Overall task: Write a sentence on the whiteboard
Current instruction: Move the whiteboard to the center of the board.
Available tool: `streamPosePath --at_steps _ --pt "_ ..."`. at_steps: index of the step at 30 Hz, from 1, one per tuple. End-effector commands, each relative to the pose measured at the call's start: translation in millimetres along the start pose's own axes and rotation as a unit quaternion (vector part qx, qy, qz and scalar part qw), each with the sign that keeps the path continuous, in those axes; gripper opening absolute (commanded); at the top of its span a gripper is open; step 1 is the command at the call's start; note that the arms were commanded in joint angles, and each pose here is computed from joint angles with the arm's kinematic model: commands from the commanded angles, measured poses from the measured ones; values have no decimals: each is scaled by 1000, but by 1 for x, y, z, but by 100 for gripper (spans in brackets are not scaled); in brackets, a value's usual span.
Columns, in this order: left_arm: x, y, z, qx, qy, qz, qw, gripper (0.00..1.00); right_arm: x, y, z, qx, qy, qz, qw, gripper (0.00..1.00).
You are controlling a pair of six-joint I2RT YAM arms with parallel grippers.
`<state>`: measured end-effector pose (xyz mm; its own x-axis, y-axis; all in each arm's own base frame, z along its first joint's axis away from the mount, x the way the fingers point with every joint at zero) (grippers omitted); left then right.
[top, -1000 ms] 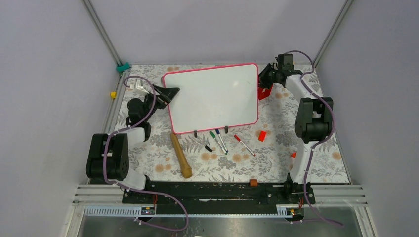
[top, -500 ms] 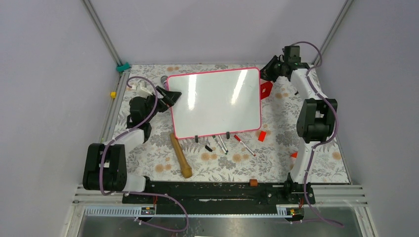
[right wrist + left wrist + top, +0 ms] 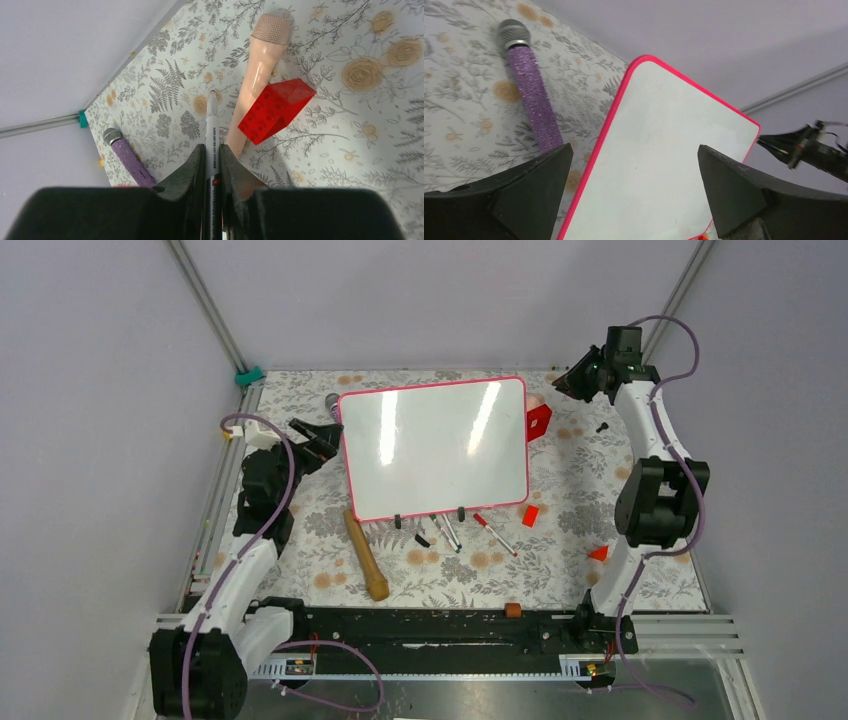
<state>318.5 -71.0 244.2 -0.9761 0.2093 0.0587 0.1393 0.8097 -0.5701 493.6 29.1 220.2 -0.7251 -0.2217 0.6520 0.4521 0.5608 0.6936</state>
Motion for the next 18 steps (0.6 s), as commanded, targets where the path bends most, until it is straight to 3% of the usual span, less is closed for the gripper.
streamPosePath --at_steps 1,5,10,13,15,18 --pt "18 11 -9 -9 12 -78 997 99 70 31 -10 36 -83 -31 995 0" --pt "26 3 -4 -29 83 -79 993 99 110 45 9 73 -104 -44 991 0" --pt "35 -11 -11 -103 150 -47 982 99 154 82 70 184 -114 -70 974 0" --pt "42 -15 -17 -154 162 -32 974 99 168 97 107 247 -109 -71 960 0" --pt "42 -18 -19 -150 159 -27 975 99 173 104 132 286 -112 -55 950 0" --pt "36 -22 -25 -141 152 -22 978 99 176 97 145 273 -156 2 949 0"
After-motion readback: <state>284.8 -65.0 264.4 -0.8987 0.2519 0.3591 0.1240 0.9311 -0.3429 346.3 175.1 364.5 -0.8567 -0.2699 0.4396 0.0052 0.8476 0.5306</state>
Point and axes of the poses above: each gripper's point midway between its finger pads, its own x axis back along the fingers, its own y axis along the line the jaws close on, z = x × y, the point moved 4 cm from there along x, back along the fingers, and after that the axes turned 10 degrees about -x, right-handed, at the moved point
